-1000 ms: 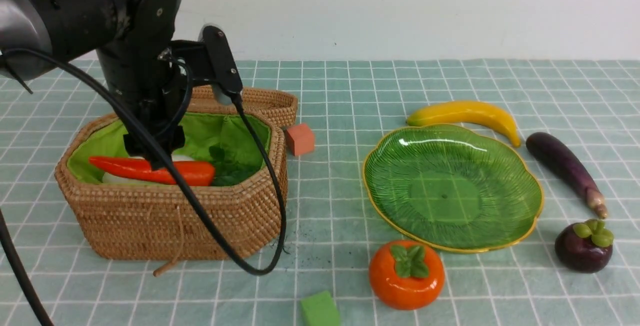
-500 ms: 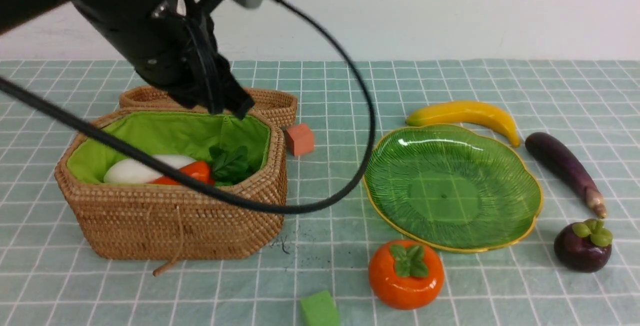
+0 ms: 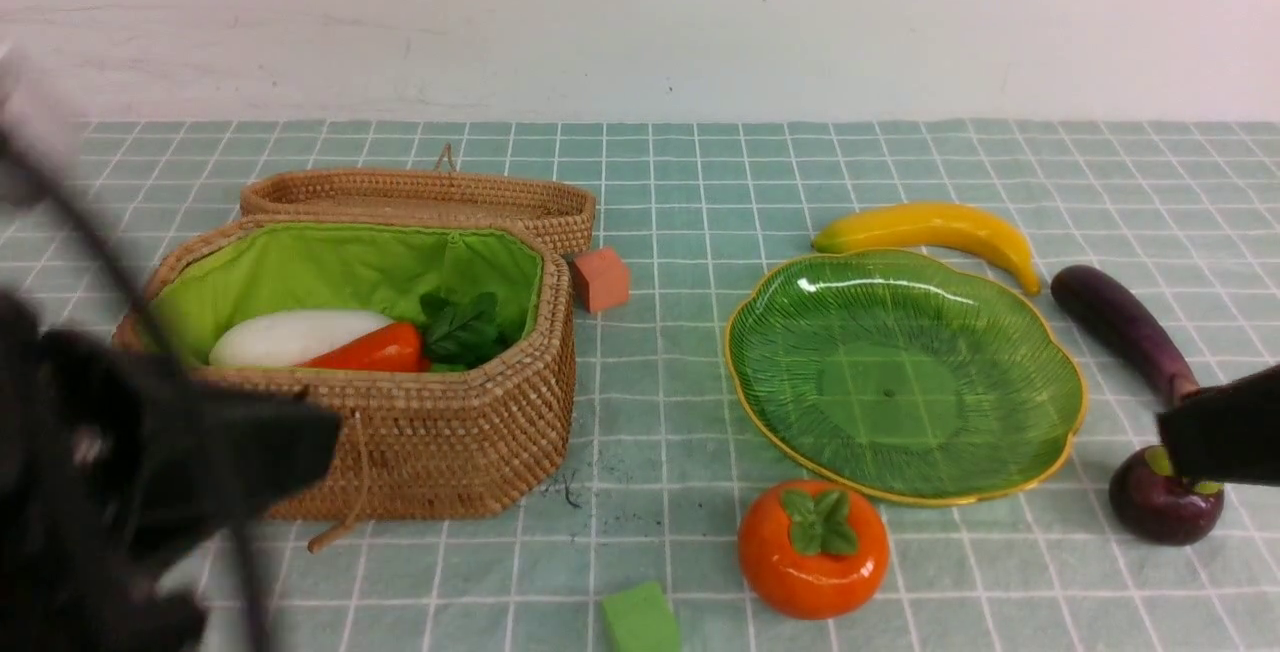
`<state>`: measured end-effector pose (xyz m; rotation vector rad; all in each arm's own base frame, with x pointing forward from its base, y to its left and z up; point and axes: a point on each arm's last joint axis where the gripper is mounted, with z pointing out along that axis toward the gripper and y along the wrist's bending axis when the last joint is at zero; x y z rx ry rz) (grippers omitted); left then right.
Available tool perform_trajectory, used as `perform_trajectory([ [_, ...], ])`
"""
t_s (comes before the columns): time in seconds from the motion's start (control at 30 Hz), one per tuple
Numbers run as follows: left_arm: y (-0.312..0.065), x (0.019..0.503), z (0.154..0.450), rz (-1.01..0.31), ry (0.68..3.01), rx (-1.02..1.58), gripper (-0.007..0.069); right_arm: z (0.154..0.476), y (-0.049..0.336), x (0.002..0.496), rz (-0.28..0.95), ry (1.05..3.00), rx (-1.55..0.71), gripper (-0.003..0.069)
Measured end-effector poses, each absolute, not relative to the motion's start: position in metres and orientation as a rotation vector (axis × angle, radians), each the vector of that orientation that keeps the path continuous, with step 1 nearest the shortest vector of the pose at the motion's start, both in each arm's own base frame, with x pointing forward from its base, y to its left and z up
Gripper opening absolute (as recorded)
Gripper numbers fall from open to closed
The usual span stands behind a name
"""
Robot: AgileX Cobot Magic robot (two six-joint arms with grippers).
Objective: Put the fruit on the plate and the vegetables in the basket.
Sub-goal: Grab a tomato with your right arm and place it on the plate on the right.
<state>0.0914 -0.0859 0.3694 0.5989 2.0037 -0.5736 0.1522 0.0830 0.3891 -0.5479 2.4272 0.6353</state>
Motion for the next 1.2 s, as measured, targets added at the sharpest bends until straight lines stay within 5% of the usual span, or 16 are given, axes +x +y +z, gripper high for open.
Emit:
perform_trajectory([
  [0.17, -0.059, 0.059, 0.320, -0.685, 1.902, 0.536, -0.0013, 0.356, 0.118, 0.182, 0.668, 2.613, -0.600, 0.0084],
  [0.33, -0.048, 0.044, 0.302, -0.765, 1.818, 0.486, -0.0013, 0.325, 0.148, 0.200, 0.576, 2.743, -0.576, 0.0109],
  [0.47, -0.042, 0.038, 0.301, -0.778, 1.753, 0.483, -0.0013, 0.289, 0.159, 0.225, 0.423, 2.835, -0.421, 0.0250],
  [0.53, -0.042, 0.038, 0.300, -0.768, 1.748, 0.496, -0.0013, 0.280, 0.160, 0.231, 0.409, 2.845, -0.374, 0.0294],
  [0.6, -0.042, 0.038, 0.300, -0.737, 1.739, 0.528, -0.0013, 0.263, 0.160, 0.243, 0.413, 2.849, -0.268, 0.0419],
  [0.77, -0.042, 0.037, 0.300, -0.731, 1.730, 0.548, -0.0013, 0.237, 0.159, 0.265, 0.439, 2.839, -0.111, 0.0545],
  [1.2, -0.043, 0.037, 0.299, -0.747, 1.735, 0.542, -0.0013, 0.197, 0.164, 0.288, 0.533, 2.882, 0.142, 0.0564],
])
